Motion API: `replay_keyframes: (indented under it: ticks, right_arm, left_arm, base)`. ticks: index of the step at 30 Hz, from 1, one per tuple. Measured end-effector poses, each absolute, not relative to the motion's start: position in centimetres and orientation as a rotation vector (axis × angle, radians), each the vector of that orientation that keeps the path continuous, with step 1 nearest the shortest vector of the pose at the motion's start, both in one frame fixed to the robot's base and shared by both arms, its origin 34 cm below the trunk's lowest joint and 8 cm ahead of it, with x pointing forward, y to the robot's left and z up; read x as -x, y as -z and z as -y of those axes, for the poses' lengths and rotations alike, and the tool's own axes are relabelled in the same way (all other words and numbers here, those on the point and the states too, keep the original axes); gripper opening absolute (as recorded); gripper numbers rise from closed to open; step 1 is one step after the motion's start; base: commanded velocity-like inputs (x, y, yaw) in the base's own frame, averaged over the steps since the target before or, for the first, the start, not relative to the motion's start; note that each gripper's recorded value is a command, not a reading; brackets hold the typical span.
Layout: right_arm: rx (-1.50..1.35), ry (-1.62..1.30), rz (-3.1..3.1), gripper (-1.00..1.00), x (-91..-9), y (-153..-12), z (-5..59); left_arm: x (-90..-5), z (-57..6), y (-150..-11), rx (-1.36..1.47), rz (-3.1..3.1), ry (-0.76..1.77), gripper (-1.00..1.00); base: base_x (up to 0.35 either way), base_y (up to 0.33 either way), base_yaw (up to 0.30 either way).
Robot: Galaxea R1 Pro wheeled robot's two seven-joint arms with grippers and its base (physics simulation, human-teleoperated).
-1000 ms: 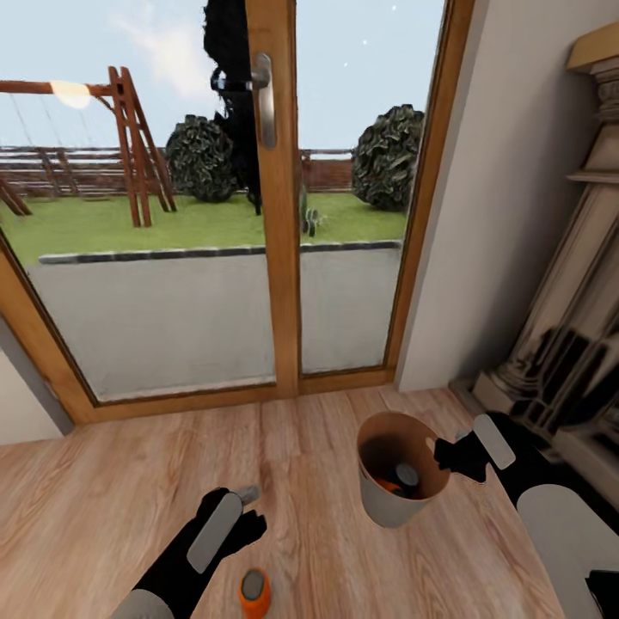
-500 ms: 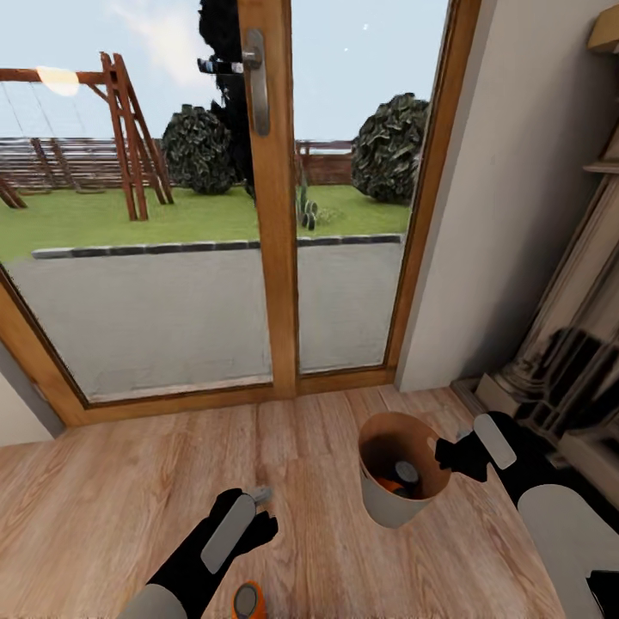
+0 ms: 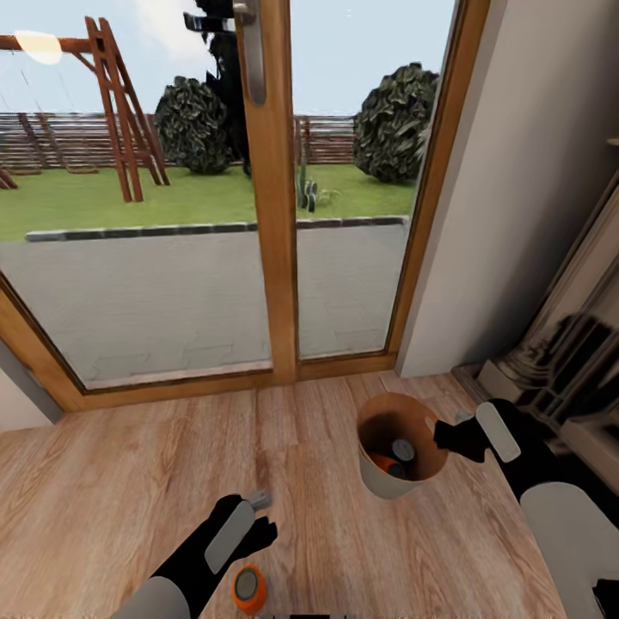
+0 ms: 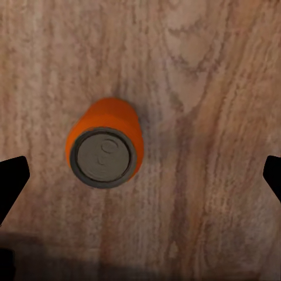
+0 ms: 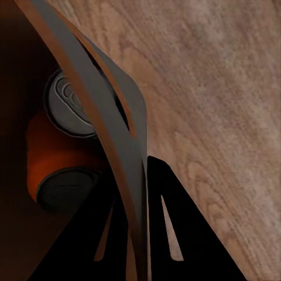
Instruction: Put the three can of soda from the living room inside the tash can in the kitchen.
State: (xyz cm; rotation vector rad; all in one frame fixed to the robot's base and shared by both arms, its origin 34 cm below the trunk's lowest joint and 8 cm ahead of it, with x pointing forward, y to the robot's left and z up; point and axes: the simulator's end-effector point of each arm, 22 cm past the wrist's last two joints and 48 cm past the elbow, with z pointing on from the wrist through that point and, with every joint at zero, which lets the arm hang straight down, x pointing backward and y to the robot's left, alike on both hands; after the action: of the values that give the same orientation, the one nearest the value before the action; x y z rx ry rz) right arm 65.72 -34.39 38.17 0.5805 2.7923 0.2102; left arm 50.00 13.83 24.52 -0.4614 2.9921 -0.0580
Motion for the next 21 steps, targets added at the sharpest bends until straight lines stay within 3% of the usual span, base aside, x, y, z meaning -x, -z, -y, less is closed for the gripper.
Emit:
replay_keyframes:
  ticks: [21]
  right_arm:
    - [-0.589,-0.179,-2.828,-1.00,-65.6,-34.6,35.5]
  left_arm:
    - [-48.8,-14.9,-20.0,0.433,-3.015,0.030,1.00]
  base:
    - [0.000,0.000,0.000]
